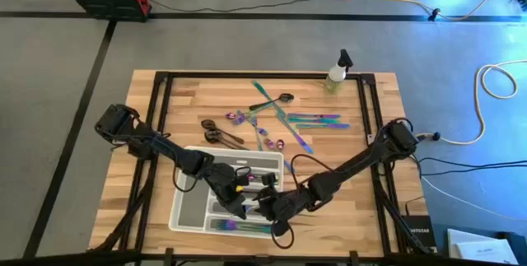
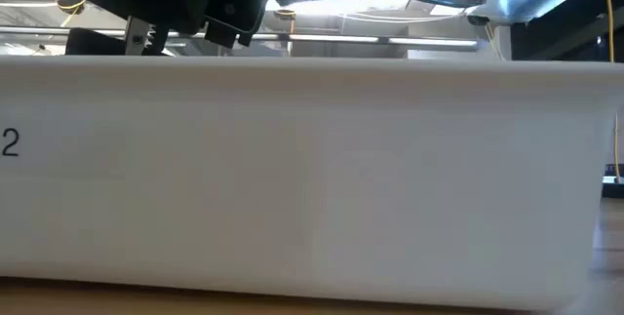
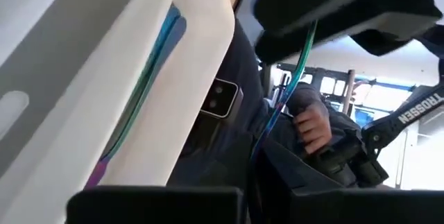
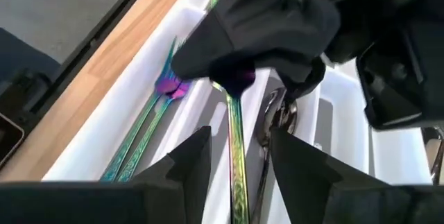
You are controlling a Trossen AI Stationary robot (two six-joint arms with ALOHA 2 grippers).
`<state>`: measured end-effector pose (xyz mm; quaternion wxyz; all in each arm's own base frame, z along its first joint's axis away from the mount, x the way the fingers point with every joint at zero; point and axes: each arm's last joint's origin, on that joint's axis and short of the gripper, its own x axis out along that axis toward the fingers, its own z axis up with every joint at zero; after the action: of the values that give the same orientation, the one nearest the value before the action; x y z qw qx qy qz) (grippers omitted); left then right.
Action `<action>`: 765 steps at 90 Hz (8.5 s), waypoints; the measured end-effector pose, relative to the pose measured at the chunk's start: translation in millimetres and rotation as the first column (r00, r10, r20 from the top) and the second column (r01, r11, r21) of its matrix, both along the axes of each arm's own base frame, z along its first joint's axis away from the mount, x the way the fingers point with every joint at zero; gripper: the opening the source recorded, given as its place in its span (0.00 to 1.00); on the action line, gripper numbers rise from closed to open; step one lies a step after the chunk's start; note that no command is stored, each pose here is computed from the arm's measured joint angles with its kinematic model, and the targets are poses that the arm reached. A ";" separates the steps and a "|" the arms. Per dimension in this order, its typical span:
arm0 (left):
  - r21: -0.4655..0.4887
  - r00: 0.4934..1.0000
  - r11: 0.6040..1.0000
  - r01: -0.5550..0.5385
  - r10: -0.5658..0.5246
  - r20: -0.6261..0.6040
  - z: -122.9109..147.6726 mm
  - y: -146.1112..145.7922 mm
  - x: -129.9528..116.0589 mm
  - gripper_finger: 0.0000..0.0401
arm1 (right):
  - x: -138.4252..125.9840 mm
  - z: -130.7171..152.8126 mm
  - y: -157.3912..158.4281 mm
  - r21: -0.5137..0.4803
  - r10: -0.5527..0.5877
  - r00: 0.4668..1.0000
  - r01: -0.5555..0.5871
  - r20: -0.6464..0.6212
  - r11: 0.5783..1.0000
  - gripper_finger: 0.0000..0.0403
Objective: Sort silverware
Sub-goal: Put the blue fork into the white silverware tray, then adjust the white silverware tray
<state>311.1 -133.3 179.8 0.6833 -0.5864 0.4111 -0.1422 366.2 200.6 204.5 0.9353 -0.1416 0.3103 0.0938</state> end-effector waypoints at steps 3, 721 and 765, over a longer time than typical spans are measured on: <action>0.000 1.000 1.000 -0.001 0.001 0.000 0.0 0.3 0.1 0.00 | 0.1 0.1 0.0 0.000 -0.001 1.000 0.001 0.002 1.000 0.32; 0.894 0.853 0.140 0.426 -0.391 -0.346 -23.0 -12.3 -209.5 0.26 | 27.2 13.2 18.8 -0.287 -0.841 0.487 0.792 -0.234 0.539 0.23; 0.919 0.855 0.151 0.363 -0.446 -0.264 -20.7 -12.4 -190.2 0.26 | 10.8 -16.6 17.3 -0.360 -0.878 0.371 0.809 -0.303 0.466 0.10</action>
<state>120.9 -145.8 159.1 0.8427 0.0762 0.5288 -0.0661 377.0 217.9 187.9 0.7370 -0.0067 0.5508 -0.3918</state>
